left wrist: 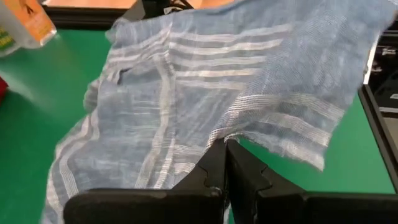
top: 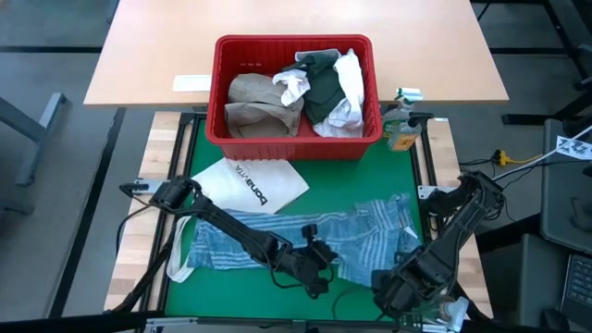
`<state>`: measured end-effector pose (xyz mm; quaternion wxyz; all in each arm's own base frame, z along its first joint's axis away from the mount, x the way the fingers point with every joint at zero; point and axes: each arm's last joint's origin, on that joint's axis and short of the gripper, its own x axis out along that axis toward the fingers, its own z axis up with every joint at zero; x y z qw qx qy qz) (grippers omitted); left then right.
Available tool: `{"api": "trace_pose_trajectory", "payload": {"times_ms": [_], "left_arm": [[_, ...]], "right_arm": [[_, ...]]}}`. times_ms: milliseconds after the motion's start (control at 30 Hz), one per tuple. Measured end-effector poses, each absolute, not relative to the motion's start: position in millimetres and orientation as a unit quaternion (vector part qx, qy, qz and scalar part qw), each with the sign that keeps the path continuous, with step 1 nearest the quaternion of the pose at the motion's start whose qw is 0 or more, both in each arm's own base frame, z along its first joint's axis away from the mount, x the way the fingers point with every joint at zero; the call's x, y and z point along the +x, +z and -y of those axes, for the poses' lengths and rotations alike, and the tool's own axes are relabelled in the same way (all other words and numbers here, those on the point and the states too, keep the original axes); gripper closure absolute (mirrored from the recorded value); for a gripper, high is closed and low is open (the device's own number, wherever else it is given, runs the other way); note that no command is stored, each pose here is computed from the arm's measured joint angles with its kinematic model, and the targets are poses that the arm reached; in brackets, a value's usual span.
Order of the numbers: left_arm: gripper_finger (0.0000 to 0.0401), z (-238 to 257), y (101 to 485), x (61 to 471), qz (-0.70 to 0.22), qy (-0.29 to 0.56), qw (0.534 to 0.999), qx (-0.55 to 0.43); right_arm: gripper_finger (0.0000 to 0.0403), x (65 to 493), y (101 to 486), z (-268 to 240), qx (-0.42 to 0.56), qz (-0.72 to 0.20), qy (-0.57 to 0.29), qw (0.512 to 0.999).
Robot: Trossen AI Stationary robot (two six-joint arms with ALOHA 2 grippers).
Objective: Fold Laundry from Bin
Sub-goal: Fold the blue polo shirt
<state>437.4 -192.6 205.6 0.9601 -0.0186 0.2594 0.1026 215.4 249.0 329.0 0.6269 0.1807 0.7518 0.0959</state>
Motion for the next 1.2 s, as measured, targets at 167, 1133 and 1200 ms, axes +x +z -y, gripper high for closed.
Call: {"api": "trace_pose_trajectory", "payload": {"times_ms": [167,1133,1200], "left_arm": [[0.0401,189.8,205.6,438.7,-0.261,0.101,0.96,-0.022],[0.039,146.8,184.2,436.8,-0.404,0.115,0.9,-0.114],[0.0379,144.1,184.0,437.6,-0.405,0.118,0.9,-0.115]], "right_arm": [[0.0395,212.5,327.0,-242.5,0.141,-0.748,0.058,0.646],[0.0395,260.7,236.0,-103.7,-0.086,-0.769,-0.178,0.608],[0.0395,261.7,232.2,-96.4,-0.084,-0.774,-0.18,0.601]]}}
